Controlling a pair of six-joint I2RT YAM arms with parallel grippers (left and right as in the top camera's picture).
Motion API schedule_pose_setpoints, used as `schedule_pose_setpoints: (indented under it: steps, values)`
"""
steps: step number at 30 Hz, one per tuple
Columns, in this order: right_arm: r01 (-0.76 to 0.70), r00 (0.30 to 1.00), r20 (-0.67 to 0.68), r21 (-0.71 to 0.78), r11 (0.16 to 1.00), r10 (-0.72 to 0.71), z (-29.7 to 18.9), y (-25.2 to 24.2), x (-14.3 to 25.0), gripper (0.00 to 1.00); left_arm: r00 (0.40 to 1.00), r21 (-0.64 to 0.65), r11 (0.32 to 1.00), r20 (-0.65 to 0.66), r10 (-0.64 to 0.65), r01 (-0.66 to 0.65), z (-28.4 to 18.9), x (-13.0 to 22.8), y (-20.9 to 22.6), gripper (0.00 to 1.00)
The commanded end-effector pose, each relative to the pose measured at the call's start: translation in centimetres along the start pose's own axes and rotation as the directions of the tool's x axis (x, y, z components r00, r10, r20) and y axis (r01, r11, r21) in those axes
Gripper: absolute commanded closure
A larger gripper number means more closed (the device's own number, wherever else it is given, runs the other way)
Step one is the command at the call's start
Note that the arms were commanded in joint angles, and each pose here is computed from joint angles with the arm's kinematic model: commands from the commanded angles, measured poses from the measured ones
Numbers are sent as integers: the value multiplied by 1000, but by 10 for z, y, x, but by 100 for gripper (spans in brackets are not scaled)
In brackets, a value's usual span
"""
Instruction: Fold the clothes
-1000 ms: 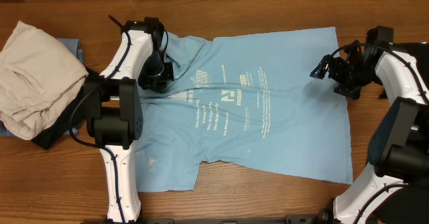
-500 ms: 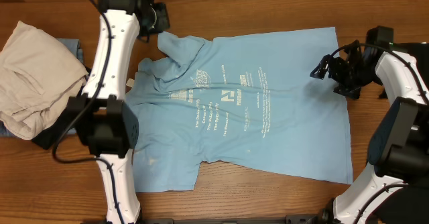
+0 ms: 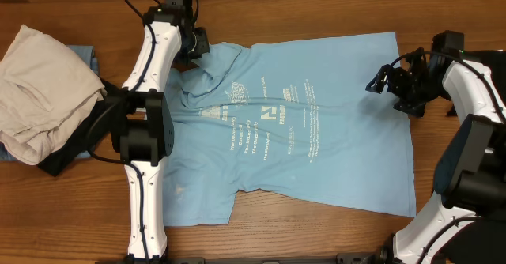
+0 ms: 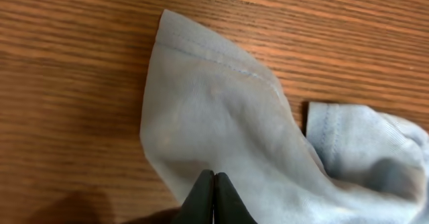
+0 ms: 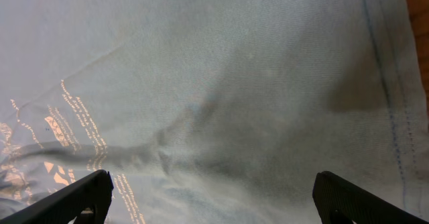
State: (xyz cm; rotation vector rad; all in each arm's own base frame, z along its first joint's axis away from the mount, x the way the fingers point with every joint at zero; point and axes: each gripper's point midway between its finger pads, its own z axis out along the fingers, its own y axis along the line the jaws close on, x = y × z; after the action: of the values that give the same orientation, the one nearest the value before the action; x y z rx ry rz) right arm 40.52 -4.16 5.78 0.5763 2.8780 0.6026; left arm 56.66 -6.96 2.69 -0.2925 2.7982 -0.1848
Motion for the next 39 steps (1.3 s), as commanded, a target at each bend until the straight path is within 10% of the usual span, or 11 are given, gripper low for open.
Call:
schedule_pose_setpoints:
  steps: [1, 19, 23, 28, 39]
  values:
    - [17, 999, 38, -15, 1000, -17, -12, 9, -7, 0, 998, -33, 999, -59, -20, 18, 42, 18, 11, 96]
    - [17, 999, 38, -15, 1000, -16, -12, 9, -7, 0, 871, -120, 974, 436, 226, -192, 61, -102, 15, 96]
    - [17, 999, 38, -15, 1000, -16, -12, 9, -7, 0, 838, -134, 977, 503, 211, -166, -19, -138, 8, 96]
    - [17, 999, 38, -15, 1000, -16, -12, 9, -7, 0, 914, 64, 980, 376, 152, -189, -82, -111, -25, 96]
    - [17, 999, 38, -15, 1000, -17, -12, 9, -7, 0, 992, 194, 977, -65, 106, -91, -9, -3, -44, 96]
